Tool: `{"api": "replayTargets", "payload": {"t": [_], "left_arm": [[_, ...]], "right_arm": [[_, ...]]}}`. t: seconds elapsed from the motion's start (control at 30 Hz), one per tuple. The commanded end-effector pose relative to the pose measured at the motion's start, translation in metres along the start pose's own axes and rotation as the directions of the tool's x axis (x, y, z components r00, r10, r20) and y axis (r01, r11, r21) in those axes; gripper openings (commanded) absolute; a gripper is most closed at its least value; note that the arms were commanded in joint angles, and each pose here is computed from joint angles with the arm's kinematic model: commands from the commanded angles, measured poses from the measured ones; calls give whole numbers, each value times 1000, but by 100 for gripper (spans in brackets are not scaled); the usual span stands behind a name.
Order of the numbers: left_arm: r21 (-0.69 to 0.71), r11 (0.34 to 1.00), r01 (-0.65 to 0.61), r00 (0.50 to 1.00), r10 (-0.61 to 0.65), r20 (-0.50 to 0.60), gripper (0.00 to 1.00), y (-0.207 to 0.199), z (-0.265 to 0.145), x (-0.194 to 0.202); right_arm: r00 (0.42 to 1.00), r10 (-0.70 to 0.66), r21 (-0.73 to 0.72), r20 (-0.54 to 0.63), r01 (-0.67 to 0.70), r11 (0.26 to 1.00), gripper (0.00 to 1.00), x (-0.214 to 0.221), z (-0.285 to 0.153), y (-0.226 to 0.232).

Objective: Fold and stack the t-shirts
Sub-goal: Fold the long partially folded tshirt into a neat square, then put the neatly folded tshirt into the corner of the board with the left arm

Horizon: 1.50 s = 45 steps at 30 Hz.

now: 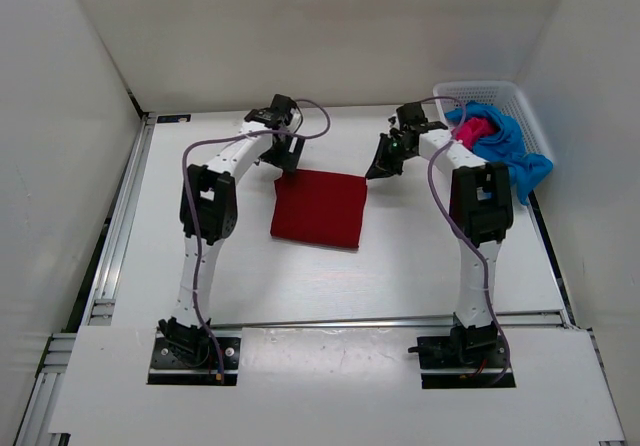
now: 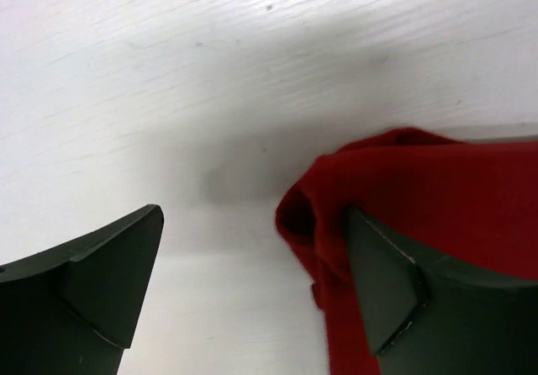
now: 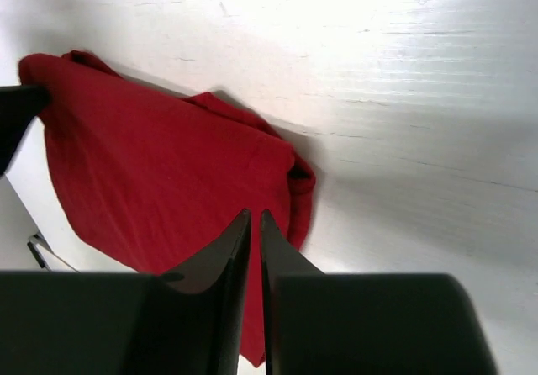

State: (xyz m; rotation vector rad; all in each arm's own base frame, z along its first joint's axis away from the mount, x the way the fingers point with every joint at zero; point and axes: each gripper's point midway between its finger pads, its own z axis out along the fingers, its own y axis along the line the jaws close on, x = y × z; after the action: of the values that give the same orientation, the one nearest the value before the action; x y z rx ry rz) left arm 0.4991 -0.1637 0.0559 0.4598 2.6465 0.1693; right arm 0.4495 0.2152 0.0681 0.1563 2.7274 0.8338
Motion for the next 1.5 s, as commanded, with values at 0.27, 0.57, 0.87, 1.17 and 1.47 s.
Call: {"api": "replayTargets", "payload": {"t": [0.27,0.57,0.87,1.17,1.47], "left_arm": [[454,886,94,994,-108,6,100,-18,-96,31],[500,853,148,978,-53,-200,97,-49,-47,76],[483,858,173,966,-51,-255,39,-47,-30,86],[351,909,223,962,-148,-228,11,14,-18,76],[43,924,380,920,-373,-124,11,167,8,65]], "right_arm": [[999,-46,-10,-18,46,999,15,43,-52,4],[998,-27,6,-52,28,1000,16,69,-55,-7],[998,-54,-1,-16,54,999,16,63,-69,1],[998,-67,39,7,66,997,16,53,-76,-3],[998,-68,100,-15,70,993,19,55,-80,-16]]}}
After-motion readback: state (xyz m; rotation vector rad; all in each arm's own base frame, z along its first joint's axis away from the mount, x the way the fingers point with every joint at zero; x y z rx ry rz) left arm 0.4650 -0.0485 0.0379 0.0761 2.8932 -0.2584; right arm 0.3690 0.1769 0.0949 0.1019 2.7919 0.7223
